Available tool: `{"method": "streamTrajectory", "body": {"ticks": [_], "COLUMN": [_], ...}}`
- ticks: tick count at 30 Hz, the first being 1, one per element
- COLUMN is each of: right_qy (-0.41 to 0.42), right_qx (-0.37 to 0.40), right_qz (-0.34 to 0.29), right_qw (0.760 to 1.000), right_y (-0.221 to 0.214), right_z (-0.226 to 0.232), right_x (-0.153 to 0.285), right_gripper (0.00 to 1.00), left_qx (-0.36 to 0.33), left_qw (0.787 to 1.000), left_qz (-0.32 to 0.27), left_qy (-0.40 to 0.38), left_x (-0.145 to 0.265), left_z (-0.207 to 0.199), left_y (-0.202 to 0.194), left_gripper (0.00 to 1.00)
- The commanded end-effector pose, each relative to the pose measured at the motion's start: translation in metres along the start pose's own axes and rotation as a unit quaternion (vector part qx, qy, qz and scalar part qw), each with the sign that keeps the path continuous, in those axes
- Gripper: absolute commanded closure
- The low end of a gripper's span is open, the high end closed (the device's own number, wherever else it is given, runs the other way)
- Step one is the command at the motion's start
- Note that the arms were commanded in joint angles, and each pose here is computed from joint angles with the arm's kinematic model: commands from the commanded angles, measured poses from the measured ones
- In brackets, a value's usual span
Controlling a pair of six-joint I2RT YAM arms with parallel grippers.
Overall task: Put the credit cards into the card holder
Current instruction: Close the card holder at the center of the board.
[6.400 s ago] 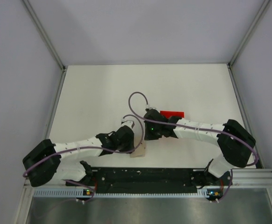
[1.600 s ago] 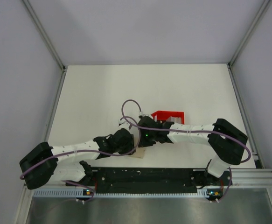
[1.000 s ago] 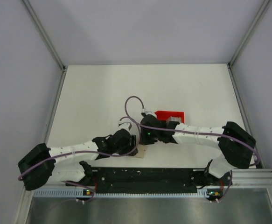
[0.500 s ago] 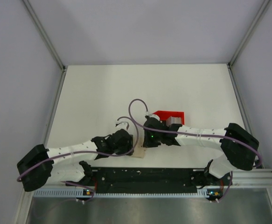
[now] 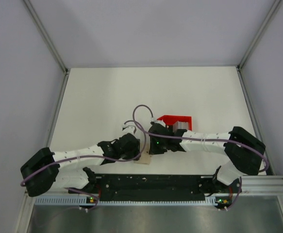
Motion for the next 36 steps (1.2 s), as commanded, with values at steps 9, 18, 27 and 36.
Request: {"method": "streamTrajectory", "body": {"ticks": [9,18,27,36], "right_qy": [0.034,0.032,0.032,0.029], "right_qx": [0.012,0.014,0.016,0.019], "right_qz": [-0.019,-0.012,-0.009,-0.008], "right_qw": [0.999,0.999,0.999,0.999], "right_y": [0.021,0.018,0.017,0.016], "right_z": [0.027,0.027,0.027,0.029], "right_x": [-0.003,-0.008,-0.01,-0.016], "right_gripper": [0.91,0.91,0.92,0.92], "left_qx": [-0.018,-0.017,-0.022,-0.022], "left_qw": [0.999,0.999,0.999,0.998], "left_qz": [0.036,0.04,0.045,0.047], "left_qy": [0.031,0.028,0.021,0.022], "left_x": [-0.004,-0.005,-0.006,-0.006], "left_z": [0.018,0.016,0.014,0.014], "left_y": [-0.018,-0.019,-0.021,-0.023], "left_gripper": [0.44,0.45,0.46,0.46]}}
Point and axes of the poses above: each gripper's point midway between its finger pads, its own x axis back along the fingers, its own z axis along the line the jaws close on, y = z × x, the point moved 2 cm from there along x, back along the fingers, and after that the axes turned 10 degrees about x, right-handed, at the moved point
